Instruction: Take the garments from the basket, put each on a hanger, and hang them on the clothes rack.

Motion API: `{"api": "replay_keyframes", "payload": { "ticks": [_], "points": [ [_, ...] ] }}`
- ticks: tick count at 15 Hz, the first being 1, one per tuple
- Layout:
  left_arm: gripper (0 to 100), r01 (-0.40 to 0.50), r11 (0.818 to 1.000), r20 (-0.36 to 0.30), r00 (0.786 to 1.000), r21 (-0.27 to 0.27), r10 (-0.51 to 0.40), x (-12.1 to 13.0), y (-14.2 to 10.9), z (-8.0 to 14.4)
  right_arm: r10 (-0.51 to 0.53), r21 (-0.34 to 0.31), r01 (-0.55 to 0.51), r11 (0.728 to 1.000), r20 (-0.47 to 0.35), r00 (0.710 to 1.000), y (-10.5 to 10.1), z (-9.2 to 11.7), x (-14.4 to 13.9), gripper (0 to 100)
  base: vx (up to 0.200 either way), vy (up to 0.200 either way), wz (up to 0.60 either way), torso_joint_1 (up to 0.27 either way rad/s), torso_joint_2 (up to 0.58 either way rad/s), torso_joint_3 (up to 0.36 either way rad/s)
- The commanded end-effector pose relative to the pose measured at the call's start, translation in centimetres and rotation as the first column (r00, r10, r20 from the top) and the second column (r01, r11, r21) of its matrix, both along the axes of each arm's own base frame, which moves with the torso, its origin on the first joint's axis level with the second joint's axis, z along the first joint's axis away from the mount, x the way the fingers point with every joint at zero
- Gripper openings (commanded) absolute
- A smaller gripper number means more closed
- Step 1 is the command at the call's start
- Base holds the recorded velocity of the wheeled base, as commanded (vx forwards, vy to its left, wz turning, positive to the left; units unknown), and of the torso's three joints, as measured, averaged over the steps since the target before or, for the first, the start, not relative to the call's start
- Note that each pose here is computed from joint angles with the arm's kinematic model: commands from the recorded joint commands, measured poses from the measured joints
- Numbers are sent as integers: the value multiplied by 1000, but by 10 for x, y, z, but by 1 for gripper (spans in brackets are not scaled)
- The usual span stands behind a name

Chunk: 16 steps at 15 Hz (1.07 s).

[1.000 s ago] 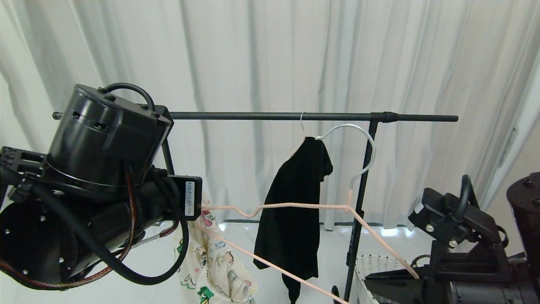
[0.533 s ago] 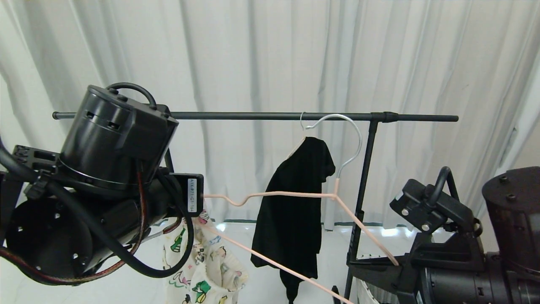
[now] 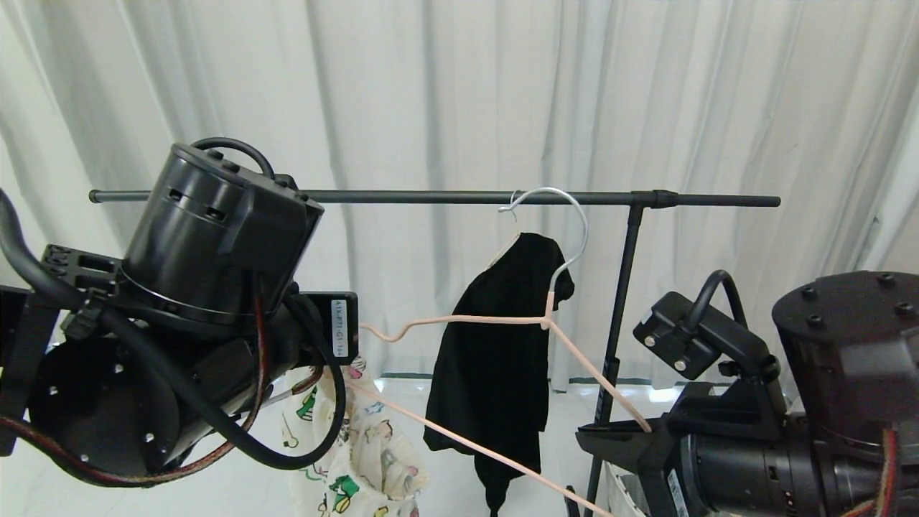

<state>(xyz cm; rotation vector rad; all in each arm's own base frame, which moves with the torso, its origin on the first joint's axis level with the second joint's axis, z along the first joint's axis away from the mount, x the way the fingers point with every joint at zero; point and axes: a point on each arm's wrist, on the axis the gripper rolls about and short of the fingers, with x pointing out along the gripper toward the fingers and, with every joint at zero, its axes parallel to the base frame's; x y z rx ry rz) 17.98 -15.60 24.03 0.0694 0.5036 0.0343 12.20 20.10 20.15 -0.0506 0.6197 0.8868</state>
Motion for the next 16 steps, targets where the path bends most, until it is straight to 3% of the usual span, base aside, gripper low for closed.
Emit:
{"api": "replay_keyframes", "payload": {
  "ticks": [1, 5, 13, 16],
  "points": [
    [0, 20, 1000, -2, 1000, 1, -20, -2, -4, -1, 3, -7, -3, 1000, -5, 1000, 6, -2, 3, 0, 0, 0, 0, 0, 0, 0],
    [0, 33, 999, 10, 999, -39, -32, -2, -16, 3, 11, -15, -11, 1000, -8, 1000, 9, -3, 2, 0, 0, 0, 0, 0, 0, 0],
    [0, -30, 999, 13, 999, -22, 30, 6, -8, 1, -118, -37, 118, 992, 18, 993, 3, -5, 5, 0, 0, 0, 0, 0, 0, 0],
    [0, -29, 999, 13, 999, -20, 30, 6, -8, 1, -122, -36, 123, 992, 21, 992, 3, -5, 5, 0, 0, 0, 0, 0, 0, 0]
  ]
}}
